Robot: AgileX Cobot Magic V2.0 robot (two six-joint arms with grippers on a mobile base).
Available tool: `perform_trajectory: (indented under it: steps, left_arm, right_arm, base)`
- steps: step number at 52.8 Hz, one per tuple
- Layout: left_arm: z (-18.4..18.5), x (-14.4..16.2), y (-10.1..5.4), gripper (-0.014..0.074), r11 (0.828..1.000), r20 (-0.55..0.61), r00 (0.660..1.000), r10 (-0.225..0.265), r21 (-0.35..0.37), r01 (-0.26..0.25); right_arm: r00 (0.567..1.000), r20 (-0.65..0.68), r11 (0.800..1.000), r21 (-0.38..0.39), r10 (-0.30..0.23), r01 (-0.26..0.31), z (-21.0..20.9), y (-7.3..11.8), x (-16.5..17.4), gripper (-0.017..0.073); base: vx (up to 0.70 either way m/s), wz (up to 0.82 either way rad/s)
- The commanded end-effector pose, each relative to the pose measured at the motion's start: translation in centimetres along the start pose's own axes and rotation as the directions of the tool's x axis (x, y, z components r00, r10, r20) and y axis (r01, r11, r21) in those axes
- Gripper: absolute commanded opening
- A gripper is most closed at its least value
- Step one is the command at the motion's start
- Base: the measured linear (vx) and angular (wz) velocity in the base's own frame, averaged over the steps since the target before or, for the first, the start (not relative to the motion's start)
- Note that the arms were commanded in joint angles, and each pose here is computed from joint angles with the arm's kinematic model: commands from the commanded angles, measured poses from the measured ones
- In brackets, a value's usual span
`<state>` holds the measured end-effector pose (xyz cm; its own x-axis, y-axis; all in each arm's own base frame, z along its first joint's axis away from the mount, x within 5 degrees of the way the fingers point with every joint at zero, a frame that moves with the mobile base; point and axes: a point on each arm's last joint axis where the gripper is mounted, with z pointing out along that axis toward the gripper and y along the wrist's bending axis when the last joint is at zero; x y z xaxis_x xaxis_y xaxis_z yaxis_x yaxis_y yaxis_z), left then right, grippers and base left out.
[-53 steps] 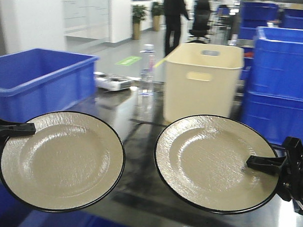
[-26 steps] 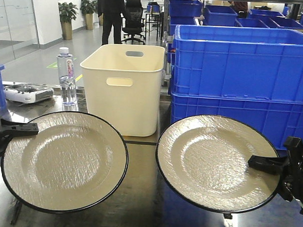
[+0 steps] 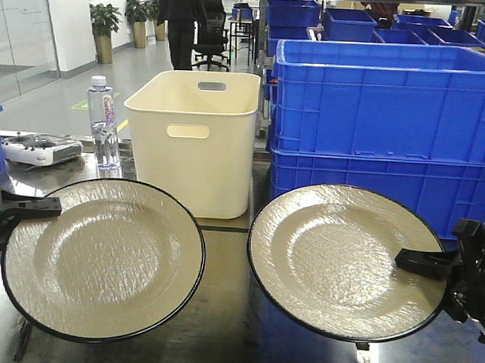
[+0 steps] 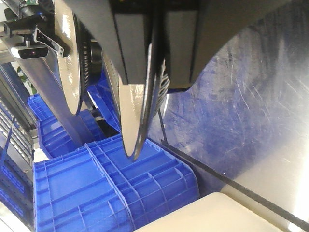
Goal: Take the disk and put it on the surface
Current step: 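Hold both plates level while the base drives to the steel table, then lower the left gripper's plate onto the steel table and release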
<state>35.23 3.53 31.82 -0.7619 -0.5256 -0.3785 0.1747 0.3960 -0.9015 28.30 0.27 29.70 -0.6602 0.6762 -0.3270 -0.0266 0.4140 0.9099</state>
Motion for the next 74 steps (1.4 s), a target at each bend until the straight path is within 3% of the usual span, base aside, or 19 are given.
perform_trajectory:
  steps: [1,24,33,37,43,48,56,60,66,74]
  left_arm:
    - [-1.0,-0.3,-4.0,-0.0008,0.984,0.042,0.999,0.001,0.178,-0.009]
    - [-1.0,-0.7,-3.8,-0.0008,0.989,0.083,0.997,-0.007,0.150,-0.006]
    - [-0.4,-0.3,-4.0,-0.0008,0.988,0.061,0.998,0.006,0.151,-0.015]
    - [1.3,0.5,-4.1,-0.0006,0.991,0.019,0.999,0.043,0.125,-0.045]
    - [4.6,1.6,-3.9,-0.0005,0.997,0.013,0.998,0.059,0.042,-0.059]
    - [7.9,2.6,-3.7,-0.0005,0.999,0.028,0.999,0.028,0.022,-0.029]
    - [12.2,4.1,-2.3,0.0003,0.999,0.033,0.999,-0.008,0.051,0.006]
    - [13.4,4.6,-1.6,0.0027,0.998,0.026,1.000,0.011,0.059,-0.012]
    - [14.3,4.8,-0.2,0.0106,0.999,0.026,0.999,0.038,0.014,-0.038]
    - [14.6,4.8,0.4,0.0279,0.997,0.031,0.997,0.073,-0.017,-0.073]
  right_arm:
    - [0.999,0.036,0.989,-0.145,0.018,-0.012,-0.9,2.9,-0.5,-0.0009]
    - [0.999,0.040,0.989,-0.145,0.003,0.002,-0.9,2.9,-0.5,-0.0009]
    - [0.997,0.073,0.986,-0.164,0.037,-0.025,-1.0,3.0,-0.8,-0.0009]
    - [0.993,0.102,0.984,-0.172,0.062,-0.044,-1.0,3.1,-1.1,-0.0009]
    - [0.992,0.113,0.986,-0.163,0.061,-0.042,-1.0,3.0,-1.3,-0.0009]
    - [0.992,0.113,0.986,-0.163,0.061,-0.042,-1.0,3.0,-1.2,-0.0009]
    - [0.993,0.107,0.985,-0.169,0.060,-0.041,-1.0,3.1,-1.2,-0.0009]
    - [0.993,0.103,0.984,-0.172,0.059,-0.041,-1.0,3.1,-1.2,-0.0009]
    - [0.994,0.094,0.983,-0.179,0.057,-0.040,-1.0,3.2,-1.1,-0.0009]
    - [0.994,0.091,0.982,-0.182,0.057,-0.039,-1.0,3.2,-1.1,-0.0009]
  base:
    - [0.00,0.00]
    - [0.00,0.00]
    - [0.00,0.00]
    - [0.00,0.00]
    - [0.00,0.00]
    - [0.00,0.00]
    - [0.00,0.00]
    - [0.00,0.00]
    - [0.00,0.00]
    - [0.00,0.00]
